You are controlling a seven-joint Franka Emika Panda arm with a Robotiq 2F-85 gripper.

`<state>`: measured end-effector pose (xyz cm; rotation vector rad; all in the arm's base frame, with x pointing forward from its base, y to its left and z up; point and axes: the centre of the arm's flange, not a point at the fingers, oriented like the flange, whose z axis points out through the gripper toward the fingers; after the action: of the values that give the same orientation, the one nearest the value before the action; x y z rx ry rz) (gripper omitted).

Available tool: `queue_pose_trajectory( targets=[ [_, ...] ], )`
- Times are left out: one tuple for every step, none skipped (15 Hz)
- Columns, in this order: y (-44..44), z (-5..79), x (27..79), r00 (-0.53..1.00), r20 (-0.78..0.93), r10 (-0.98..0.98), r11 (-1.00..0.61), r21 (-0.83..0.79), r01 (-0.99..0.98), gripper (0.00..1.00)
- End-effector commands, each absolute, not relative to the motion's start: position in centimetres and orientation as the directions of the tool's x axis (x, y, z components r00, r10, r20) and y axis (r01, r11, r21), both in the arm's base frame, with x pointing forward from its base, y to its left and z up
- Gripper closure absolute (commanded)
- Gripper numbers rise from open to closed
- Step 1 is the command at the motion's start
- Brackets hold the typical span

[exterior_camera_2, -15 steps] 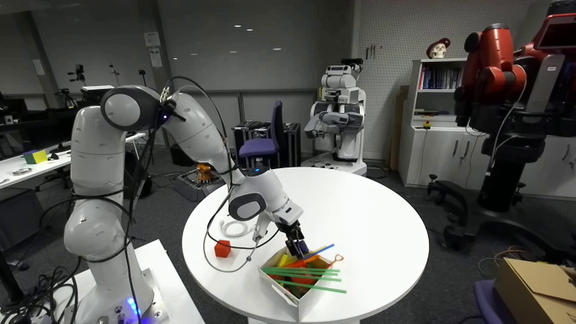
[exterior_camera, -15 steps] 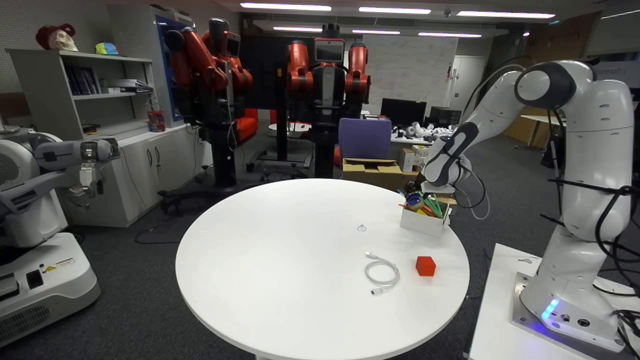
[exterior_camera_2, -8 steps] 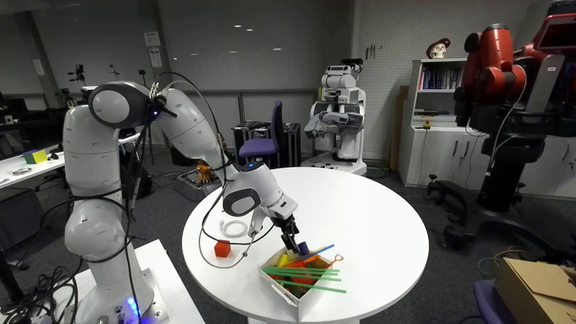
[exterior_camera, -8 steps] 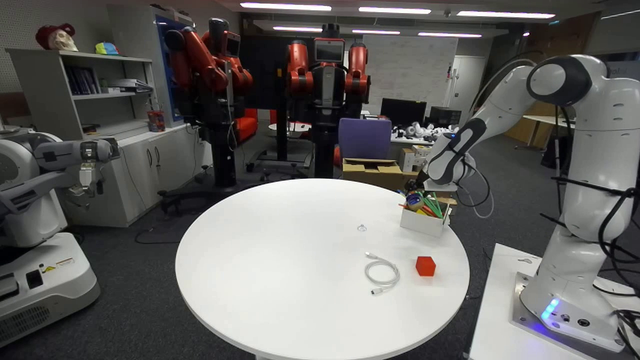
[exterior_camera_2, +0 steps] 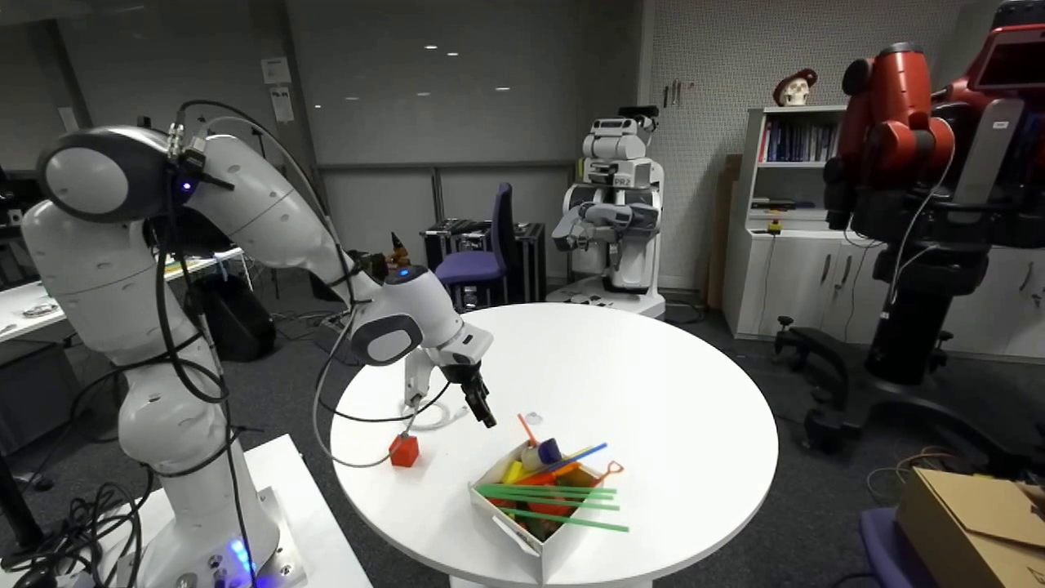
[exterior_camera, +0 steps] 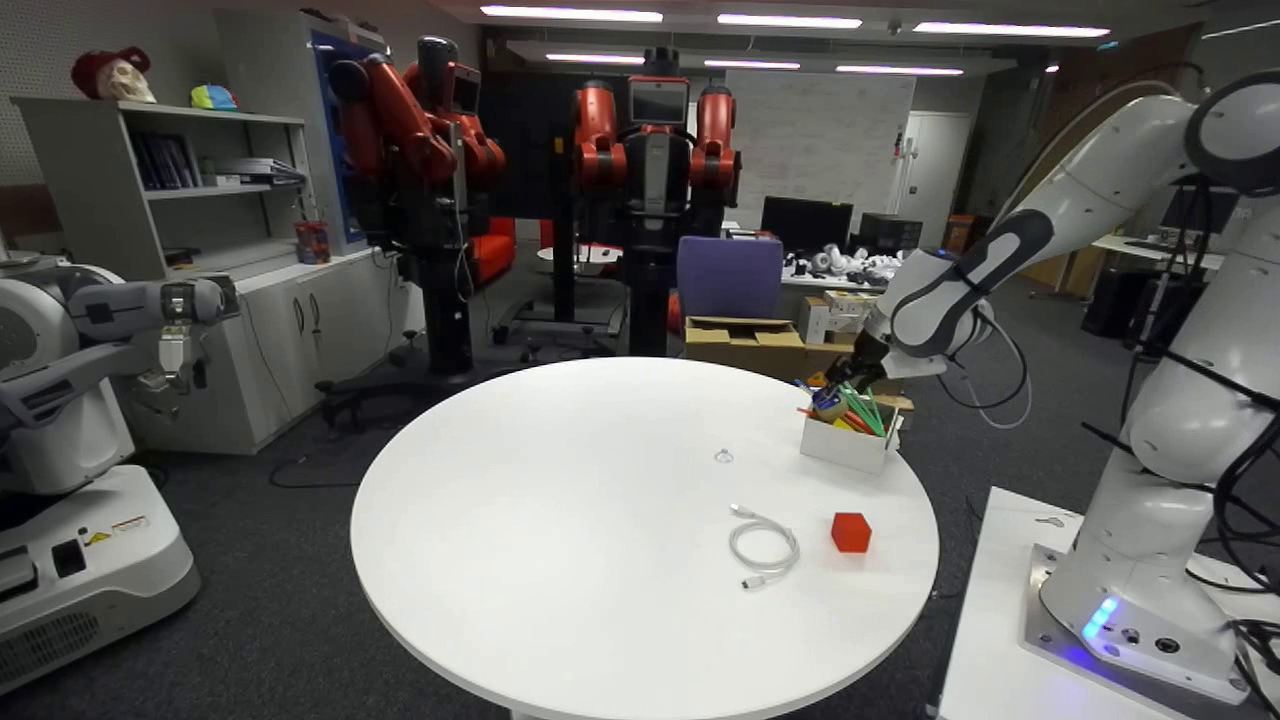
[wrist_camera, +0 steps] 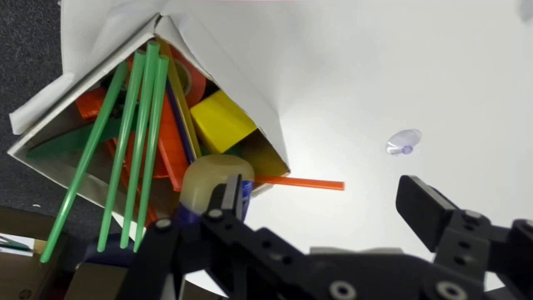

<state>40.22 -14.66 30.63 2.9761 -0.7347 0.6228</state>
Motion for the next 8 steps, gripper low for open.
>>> queue_pose_trajectory(
  targets=[
    [-11.7, 35.2, 40.2, 0.819, 0.386, -0.424, -0.904, -0.127, -0.408, 0.00],
    [-11.1, 35.9, 41.7, 0.803, 0.381, -0.458, -0.888, -0.148, -0.436, 0.00],
    [-10.4, 36.4, 43.2, 0.782, 0.353, -0.514, -0.857, -0.181, -0.482, 0.00],
    [-9.8, 36.6, 44.8, 0.761, 0.316, -0.567, -0.824, -0.207, -0.527, 0.00],
    [-9.1, 36.7, 46.0, 0.746, 0.283, -0.603, -0.798, -0.231, -0.557, 0.00],
    [-8.3, 36.8, 47.3, 0.723, 0.247, -0.645, -0.764, -0.255, -0.593, 0.00],
    [-7.5, 36.6, 48.4, 0.707, 0.203, -0.677, -0.732, -0.275, -0.623, 0.00],
    [-6.6, 36.2, 49.5, 0.677, 0.175, -0.715, -0.694, -0.289, -0.659, 0.00]
  ],
)
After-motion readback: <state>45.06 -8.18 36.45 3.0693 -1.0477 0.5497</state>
